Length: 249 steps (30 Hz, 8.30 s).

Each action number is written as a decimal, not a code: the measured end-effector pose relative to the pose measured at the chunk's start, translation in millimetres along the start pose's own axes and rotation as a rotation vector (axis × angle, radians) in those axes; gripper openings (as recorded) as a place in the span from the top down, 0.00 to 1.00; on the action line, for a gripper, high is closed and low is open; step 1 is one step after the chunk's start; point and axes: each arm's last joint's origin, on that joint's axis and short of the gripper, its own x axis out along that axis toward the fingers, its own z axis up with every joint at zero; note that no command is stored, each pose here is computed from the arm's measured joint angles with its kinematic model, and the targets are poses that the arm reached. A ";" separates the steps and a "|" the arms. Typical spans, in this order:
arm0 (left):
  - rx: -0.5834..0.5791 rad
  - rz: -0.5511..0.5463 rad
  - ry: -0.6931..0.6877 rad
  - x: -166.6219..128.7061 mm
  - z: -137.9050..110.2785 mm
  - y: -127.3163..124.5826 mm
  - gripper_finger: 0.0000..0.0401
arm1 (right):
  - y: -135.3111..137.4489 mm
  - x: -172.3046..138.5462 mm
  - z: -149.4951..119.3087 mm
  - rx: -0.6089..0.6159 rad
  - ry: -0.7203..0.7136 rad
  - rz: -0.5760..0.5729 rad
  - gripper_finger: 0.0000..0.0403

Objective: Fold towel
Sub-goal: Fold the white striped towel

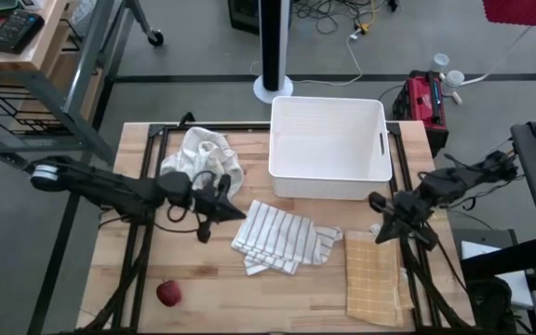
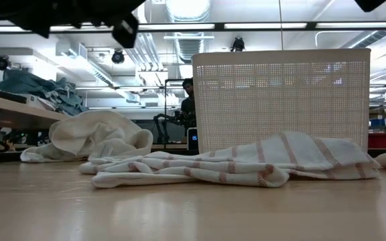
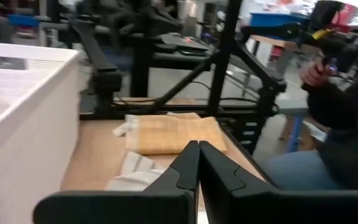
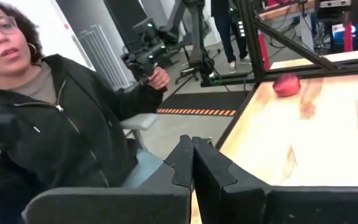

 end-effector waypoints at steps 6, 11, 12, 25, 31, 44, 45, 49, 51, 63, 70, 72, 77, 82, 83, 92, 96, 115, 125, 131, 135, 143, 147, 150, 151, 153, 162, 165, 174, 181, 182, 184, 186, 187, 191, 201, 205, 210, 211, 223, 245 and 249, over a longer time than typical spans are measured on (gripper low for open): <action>-0.027 -0.055 0.050 28.1 1.7 3.7 1.00 | -2.4 11.5 5.8 -0.001 0.011 -0.012 1.00; -0.149 -0.055 0.059 52.0 9.4 8.3 1.00 | -3.5 21.9 13.4 0.007 -0.040 0.006 1.00; -0.208 -0.058 0.072 56.9 10.9 9.0 1.00 | -4.3 23.9 13.4 0.012 -0.037 0.005 1.00; -0.334 0.104 0.327 74.3 0.3 14.1 1.00 | -12.3 44.9 12.5 -0.023 -0.021 0.007 1.00; -0.326 0.071 0.347 73.1 -11.3 3.1 1.00 | -16.1 51.7 9.2 -0.011 0.009 -0.004 1.00; -0.491 0.169 0.486 61.7 -46.3 0.5 1.00 | -29.5 74.5 -3.7 0.026 0.109 -0.040 1.00; -0.494 0.179 0.504 59.8 -50.7 0.4 1.00 | -31.3 77.1 -5.7 0.031 0.123 -0.046 1.00; -0.495 0.191 0.556 52.9 -66.0 -2.1 1.00 | -39.0 89.0 -14.5 0.058 0.179 -0.067 1.00; -0.513 0.193 0.569 51.7 -69.3 -4.4 1.00 | -43.3 95.8 -19.1 0.069 0.203 -0.076 1.00; -0.365 0.166 0.801 71.7 -107.2 -9.2 0.89 | -56.3 127.0 -22.3 0.044 0.289 -0.101 1.00; -0.292 0.183 1.009 90.5 -113.3 -6.2 0.71 | -57.1 133.3 -17.6 0.029 0.310 -0.109 1.00; -0.288 0.187 1.044 94.0 -109.1 -6.4 0.68 | -57.4 133.0 -18.3 0.032 0.317 -0.112 1.00; -0.247 0.168 1.062 101.5 -89.6 -8.6 0.67 | -57.7 132.4 -20.0 0.041 0.334 -0.118 1.00; -0.158 0.209 1.089 101.3 -81.5 -7.5 0.69 | -58.0 132.1 -20.8 0.046 0.343 -0.122 1.00; -0.140 0.222 1.096 100.6 -81.7 -7.0 0.70 | -57.9 132.1 -20.9 0.046 0.344 -0.121 1.00; -0.112 0.232 1.122 91.1 -99.3 -5.1 0.68 | -58.0 131.8 -21.5 0.045 0.350 -0.123 1.00; -0.105 0.246 1.136 88.6 -106.3 -4.0 0.66 | -58.0 131.9 -21.5 0.045 0.350 -0.123 1.00; -0.212 0.276 1.029 88.5 -94.5 -12.8 0.99 | -58.7 130.6 -24.6 -0.134 0.393 -0.096 1.00; -0.287 0.253 0.856 78.1 -52.6 -29.8 1.00 | -73.1 143.7 -38.6 -0.080 0.421 -0.273 0.92; -0.309 0.249 0.801 74.7 -40.7 -34.5 1.00 | -95.5 165.8 -58.0 -0.078 0.496 -0.499 0.73; -0.326 0.257 0.799 75.2 -41.2 -34.4 1.00 | -107.5 184.4 -70.2 -0.082 0.558 -0.537 0.63; -0.351 0.266 0.790 75.8 -40.8 -33.6 1.00 | -119.0 212.2 -73.2 -0.121 0.606 -0.504 0.59; -0.427 0.251 0.769 76.6 -38.2 -34.5 1.00 | -118.9 217.8 -64.6 -0.151 0.590 -0.496 0.61; -0.515 0.243 0.735 79.2 -35.7 -35.5 1.00 | -120.3 217.7 -63.3 -0.171 0.600 -0.495 0.62; -0.544 0.231 0.723 80.3 -34.6 -36.2 1.00 | -121.3 217.6 -62.3 -0.174 0.598 -0.496 0.62; -0.595 0.222 0.709 81.6 -33.2 -36.9 1.00 | -122.8 217.9 -60.2 -0.178 0.590 -0.500 0.62; -0.664 0.247 0.706 81.4 -33.6 -36.9 1.00 | -131.0 219.3 -70.0 -0.218 0.615 -0.601 0.58; -0.667 0.251 0.700 81.6 -33.5 -36.8 1.00 | -132.7 220.5 -77.5 -0.187 0.638 -0.610 0.58; -0.669 0.307 0.681 81.2 -33.9 -35.0 1.00 | -133.1 224.6 -86.6 -0.131 0.640 -0.622 0.59; -0.675 0.312 0.681 81.1 -34.0 -34.9 1.00 | -131.7 224.6 -88.2 -0.133 0.645 -0.646 0.59; -0.676 0.312 0.680 81.2 -34.0 -34.9 1.00 | -131.6 224.6 -88.3 -0.133 0.646 -0.646 0.59; -0.675 0.311 0.678 81.3 -33.8 -34.9 1.00 | -131.1 224.5 -88.9 -0.137 0.647 -0.653 0.60; -0.676 0.309 0.675 81.5 -33.5 -35.0 1.00 | -130.9 222.9 -90.8 -0.148 0.665 -0.682 0.60; -0.676 0.309 0.675 81.5 -33.6 -35.0 1.00 | -131.4 221.9 -91.4 -0.156 0.669 -0.703 0.60; -0.676 0.308 0.673 81.7 -33.4 -35.1 1.00 | -132.9 220.8 -91.4 -0.182 0.657 -0.756 0.61; -0.662 0.292 0.700 80.7 -35.6 -42.4 1.00 | -132.6 219.8 -90.5 -0.248 0.657 -0.826 0.97; -0.655 0.288 0.717 79.8 -37.0 -46.1 1.00 | -126.7 219.3 -87.4 -0.236 0.651 -0.820 0.99; -0.641 0.283 0.734 78.8 -38.3 -48.5 0.98 | -107.6 216.3 -68.3 -0.244 0.618 -0.791 1.00; -0.635 0.281 0.737 78.7 -38.5 -48.8 0.97 | -104.5 214.9 -64.4 -0.246 0.616 -0.789 1.00; -0.553 0.236 0.740 79.2 -38.4 -53.5 0.79 | -89.2 212.5 -31.0 -0.266 0.589 -0.776 1.00; -0.348 0.308 0.540 113.6 -59.5 -59.0 0.53 | -111.8 210.2 -15.8 -0.126 0.500 -0.893 1.00; -0.413 0.364 0.560 115.8 -69.4 -56.7 0.55 | -112.0 210.4 -15.5 -0.125 0.504 -0.876 1.00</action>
